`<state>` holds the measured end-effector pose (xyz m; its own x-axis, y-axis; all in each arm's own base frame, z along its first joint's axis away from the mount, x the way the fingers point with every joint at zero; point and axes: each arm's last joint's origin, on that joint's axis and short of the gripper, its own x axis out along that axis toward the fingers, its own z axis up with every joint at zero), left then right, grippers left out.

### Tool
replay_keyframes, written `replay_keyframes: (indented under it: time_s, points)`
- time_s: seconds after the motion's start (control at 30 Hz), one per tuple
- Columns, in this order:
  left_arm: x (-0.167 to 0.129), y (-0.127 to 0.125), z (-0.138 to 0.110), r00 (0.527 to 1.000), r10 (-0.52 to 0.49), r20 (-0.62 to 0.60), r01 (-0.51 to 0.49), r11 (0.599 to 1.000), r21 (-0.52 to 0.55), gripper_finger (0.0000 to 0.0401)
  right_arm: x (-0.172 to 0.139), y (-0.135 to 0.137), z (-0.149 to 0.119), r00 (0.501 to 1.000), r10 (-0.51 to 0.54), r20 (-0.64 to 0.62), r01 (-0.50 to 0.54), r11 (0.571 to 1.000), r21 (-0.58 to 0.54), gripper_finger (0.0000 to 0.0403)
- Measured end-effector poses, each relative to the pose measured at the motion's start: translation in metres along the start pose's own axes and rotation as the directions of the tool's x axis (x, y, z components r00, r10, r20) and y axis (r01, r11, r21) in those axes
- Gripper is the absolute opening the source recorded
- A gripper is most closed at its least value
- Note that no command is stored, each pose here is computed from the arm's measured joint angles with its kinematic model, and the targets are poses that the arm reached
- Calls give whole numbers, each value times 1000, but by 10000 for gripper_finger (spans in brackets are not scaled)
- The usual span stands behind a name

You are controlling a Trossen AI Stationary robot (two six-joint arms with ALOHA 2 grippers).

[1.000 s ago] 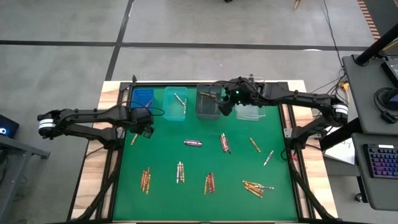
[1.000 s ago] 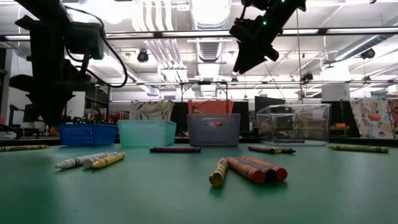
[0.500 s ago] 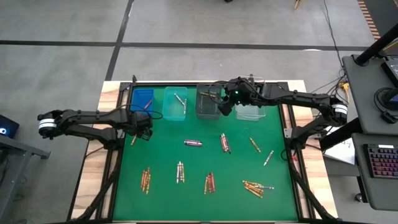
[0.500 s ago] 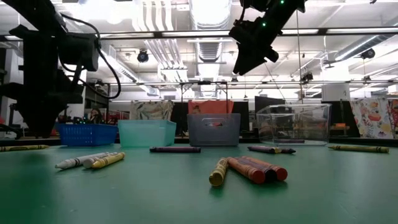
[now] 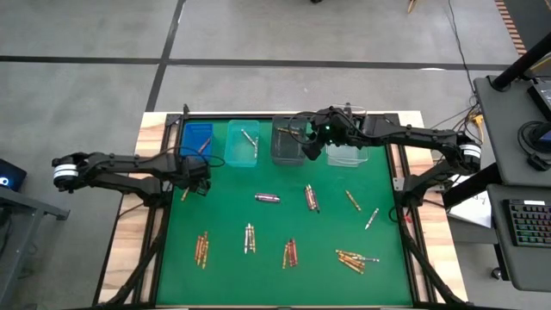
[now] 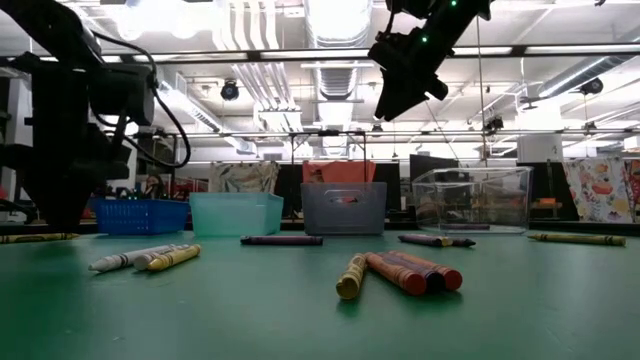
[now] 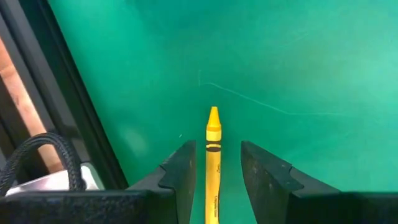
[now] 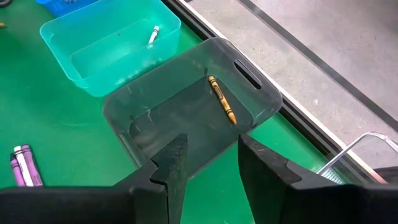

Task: Sort crayons
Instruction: Put the yellow crayon into the black bin

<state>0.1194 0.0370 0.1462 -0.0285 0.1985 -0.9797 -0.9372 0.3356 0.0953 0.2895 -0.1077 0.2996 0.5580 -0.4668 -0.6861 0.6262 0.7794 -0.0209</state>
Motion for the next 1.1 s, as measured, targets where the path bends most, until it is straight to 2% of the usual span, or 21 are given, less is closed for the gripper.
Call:
replay_keyframes:
  time_s: [0.27,0.4,0.6,0.83,1.0,1.1]
  points:
    - [9,1,-3,1000,-18,12,18,1000,-9,104,0,0,0,1000,0,0,0,1000,0,123]
    - [10,0,-3,1000,-23,15,23,1000,-8,76,0,0,0,1000,1,0,-1,1000,0,126]
    - [9,0,-2,999,-31,15,31,1000,-7,11,0,0,-1,1000,-1,-6,1,1000,-2,129]
    - [5,-2,-2,998,-37,45,36,999,35,3,0,0,-2,1000,1,-15,-2,1000,-20,121]
    - [-19,-15,5,977,-124,171,104,987,122,2,4,4,-8,999,39,-33,-40,998,-39,123]
    - [-40,-28,12,926,-259,275,201,954,222,1,9,10,-15,995,93,-17,-94,994,-58,125]
